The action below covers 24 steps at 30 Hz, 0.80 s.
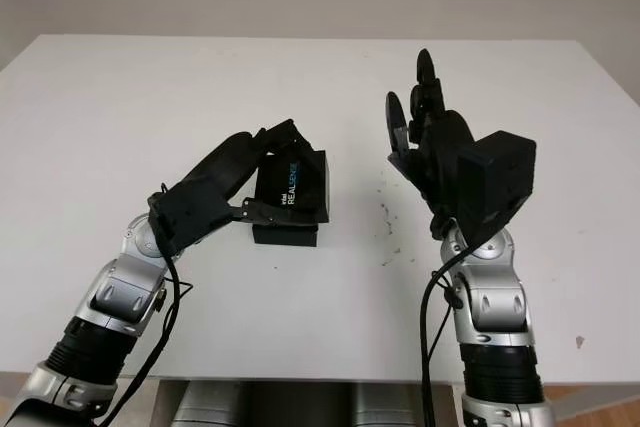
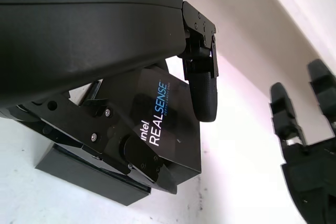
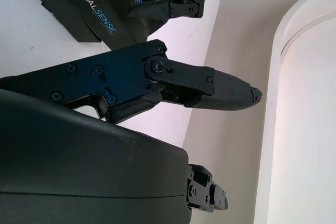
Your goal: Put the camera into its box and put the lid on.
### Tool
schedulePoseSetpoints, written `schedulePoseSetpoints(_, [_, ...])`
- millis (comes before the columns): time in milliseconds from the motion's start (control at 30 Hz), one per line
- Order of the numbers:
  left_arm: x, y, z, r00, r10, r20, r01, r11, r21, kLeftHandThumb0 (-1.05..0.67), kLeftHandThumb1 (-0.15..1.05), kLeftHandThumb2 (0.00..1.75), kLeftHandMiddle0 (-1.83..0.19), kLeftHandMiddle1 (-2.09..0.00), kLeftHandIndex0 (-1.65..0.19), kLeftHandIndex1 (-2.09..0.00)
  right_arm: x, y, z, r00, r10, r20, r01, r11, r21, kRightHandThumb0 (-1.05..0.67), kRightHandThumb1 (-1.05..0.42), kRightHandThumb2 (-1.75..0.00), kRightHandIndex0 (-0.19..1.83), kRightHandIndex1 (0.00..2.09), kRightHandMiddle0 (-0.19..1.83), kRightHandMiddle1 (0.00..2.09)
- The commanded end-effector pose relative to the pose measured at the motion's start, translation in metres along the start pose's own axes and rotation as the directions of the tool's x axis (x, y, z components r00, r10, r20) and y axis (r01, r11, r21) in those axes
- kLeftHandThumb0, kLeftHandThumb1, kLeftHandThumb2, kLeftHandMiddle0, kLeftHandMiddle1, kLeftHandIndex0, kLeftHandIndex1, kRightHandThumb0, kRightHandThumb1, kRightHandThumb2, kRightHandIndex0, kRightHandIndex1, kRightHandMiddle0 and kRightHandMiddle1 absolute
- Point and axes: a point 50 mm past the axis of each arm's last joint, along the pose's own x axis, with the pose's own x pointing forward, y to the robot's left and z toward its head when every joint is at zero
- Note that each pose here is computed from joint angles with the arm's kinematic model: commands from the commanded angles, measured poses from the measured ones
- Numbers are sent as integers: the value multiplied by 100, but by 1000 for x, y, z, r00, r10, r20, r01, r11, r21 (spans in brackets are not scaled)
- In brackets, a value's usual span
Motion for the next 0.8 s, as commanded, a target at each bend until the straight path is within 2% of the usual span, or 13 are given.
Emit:
schedulePoseSetpoints(0, [-1,0,4,1000,9,5,-9,1000,12,-2,101,5,-32,-152,-18,-150,-1,-1,5,1000,1,26,-1,1000,-3,-76,-105,-60,-19,5,-18,4])
schedulePoseSetpoints(267, [-3,-1,3,1000,-24,-20,25,999,42,0,100,5,-36,-157,-20,-151,-1,0,5,999,6,34,-6,1000,-8,-76,-105,-60,-19,5,-19,4])
schedulePoseSetpoints(767, [-5,3,3,995,-69,-75,78,988,131,-3,98,5,-38,-153,-25,-152,-2,1,5,999,10,34,-10,1000,-12,-75,-105,-61,-19,5,-19,5])
